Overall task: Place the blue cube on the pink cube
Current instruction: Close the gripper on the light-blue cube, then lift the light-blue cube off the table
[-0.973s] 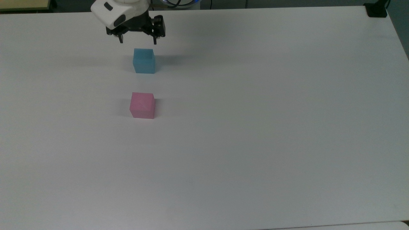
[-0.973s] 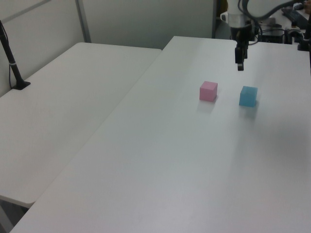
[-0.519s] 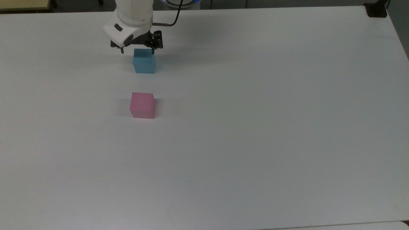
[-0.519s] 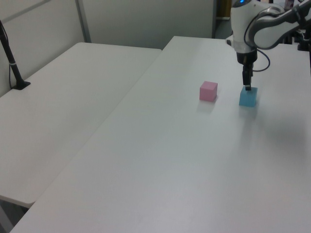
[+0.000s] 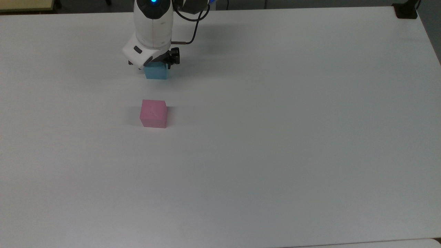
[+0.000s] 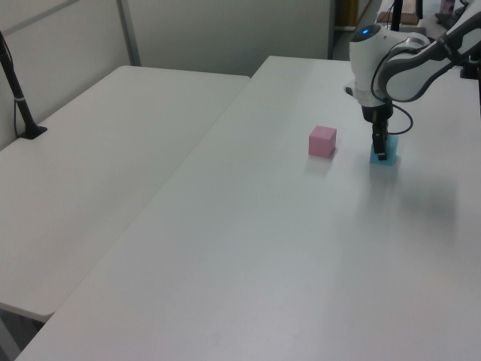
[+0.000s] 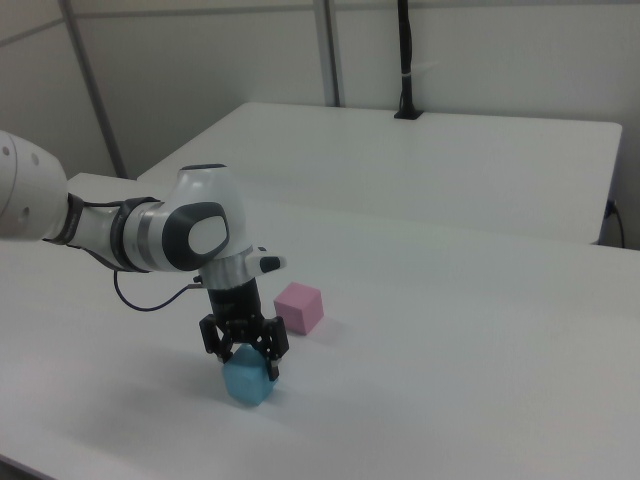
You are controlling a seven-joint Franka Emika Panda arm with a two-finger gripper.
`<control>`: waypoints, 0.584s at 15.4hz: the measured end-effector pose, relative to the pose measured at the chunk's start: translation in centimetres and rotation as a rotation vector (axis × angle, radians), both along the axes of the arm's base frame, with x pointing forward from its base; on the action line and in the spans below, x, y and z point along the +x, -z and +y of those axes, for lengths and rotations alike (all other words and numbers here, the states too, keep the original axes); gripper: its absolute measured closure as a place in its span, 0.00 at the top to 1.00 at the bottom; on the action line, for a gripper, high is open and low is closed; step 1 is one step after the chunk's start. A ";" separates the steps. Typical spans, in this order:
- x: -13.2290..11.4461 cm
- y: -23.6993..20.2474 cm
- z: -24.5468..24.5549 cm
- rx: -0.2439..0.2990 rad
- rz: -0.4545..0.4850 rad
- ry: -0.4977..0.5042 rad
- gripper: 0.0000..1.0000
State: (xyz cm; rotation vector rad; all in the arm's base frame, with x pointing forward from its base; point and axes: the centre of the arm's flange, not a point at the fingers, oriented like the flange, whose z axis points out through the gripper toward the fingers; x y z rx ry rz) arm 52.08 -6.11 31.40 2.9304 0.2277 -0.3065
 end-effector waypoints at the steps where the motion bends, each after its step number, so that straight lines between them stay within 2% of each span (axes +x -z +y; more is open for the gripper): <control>1: 0.0 0.0 0.0 -0.002 0.000 -0.001 0.77; 2: 0.1 -0.2 -0.1 -0.002 -0.003 -0.003 0.66; 6: 1.6 -3.2 -1.1 -0.007 -0.020 0.007 0.64; 7: 2.4 -5.1 -1.9 0.007 -0.019 0.021 0.64; 9: 4.3 -10.1 -3.4 0.080 -0.044 0.067 0.63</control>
